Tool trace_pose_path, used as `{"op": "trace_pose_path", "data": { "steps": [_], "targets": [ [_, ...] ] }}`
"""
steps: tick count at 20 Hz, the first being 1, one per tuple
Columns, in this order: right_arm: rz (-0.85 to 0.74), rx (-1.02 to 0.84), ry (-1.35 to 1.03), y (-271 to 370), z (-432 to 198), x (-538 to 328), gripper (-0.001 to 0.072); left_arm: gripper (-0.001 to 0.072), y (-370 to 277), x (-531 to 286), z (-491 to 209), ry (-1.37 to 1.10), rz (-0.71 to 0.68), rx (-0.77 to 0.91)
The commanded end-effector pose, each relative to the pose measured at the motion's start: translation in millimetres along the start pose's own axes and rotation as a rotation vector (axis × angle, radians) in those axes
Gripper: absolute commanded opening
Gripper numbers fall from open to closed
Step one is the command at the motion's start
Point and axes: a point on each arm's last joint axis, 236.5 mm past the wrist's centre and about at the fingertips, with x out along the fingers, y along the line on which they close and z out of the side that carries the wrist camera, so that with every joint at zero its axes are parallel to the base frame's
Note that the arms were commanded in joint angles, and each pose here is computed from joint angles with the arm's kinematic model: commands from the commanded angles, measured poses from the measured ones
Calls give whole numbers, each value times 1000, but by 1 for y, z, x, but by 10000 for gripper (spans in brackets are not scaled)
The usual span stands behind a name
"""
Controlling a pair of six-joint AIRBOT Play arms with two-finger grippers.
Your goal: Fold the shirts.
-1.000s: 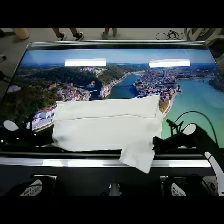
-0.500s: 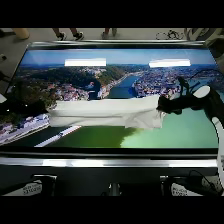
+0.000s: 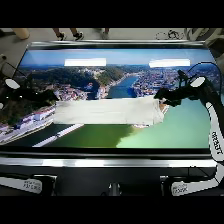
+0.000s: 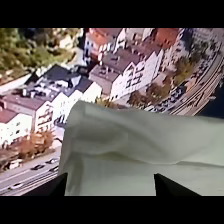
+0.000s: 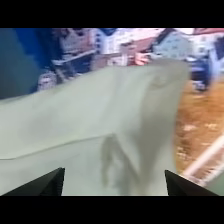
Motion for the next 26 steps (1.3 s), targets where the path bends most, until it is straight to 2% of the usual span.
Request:
{"op": "trace_pose_path", "data": {
  "steps": [1,5,9,10,11,12,13,14,15,16,20,26],
  "targets": [
    [-160,20,160,-60,-31,-11,713,629,-13,-46,23,-103,-10,32],
    [25,43,327,-22,-67,36,713,622,-41,-94,19,-181,-29,94],
    [37,0,332,6,-73,74,712,621,-62,-133,10,-249,-44,143],
    [40,5,319,13,-71,79,676,621,-66,-141,8,-262,-47,152],
    [41,5,310,19,-70,82,493,621,-69,-148,6,-271,-49,159],
    [40,15,308,23,-69,82,197,576,-71,-151,4,-274,-50,163],
    [52,34,309,30,-66,77,27,508,-74,-150,1,-264,-55,170],
    [80,19,306,42,-62,65,22,329,-83,-143,-5,-243,-75,180],
    [94,-13,282,53,-53,48,21,85,-95,-131,-11,-223,-103,189],
    [110,-43,252,67,-44,29,21,40,-114,-110,-18,-209,-150,195],
    [176,-100,142,122,-32,-63,21,28,-215,16,-83,-77,-362,147],
    [238,-149,146,164,-79,-154,22,28,-345,146,-240,256,-582,73]
  ]
}}
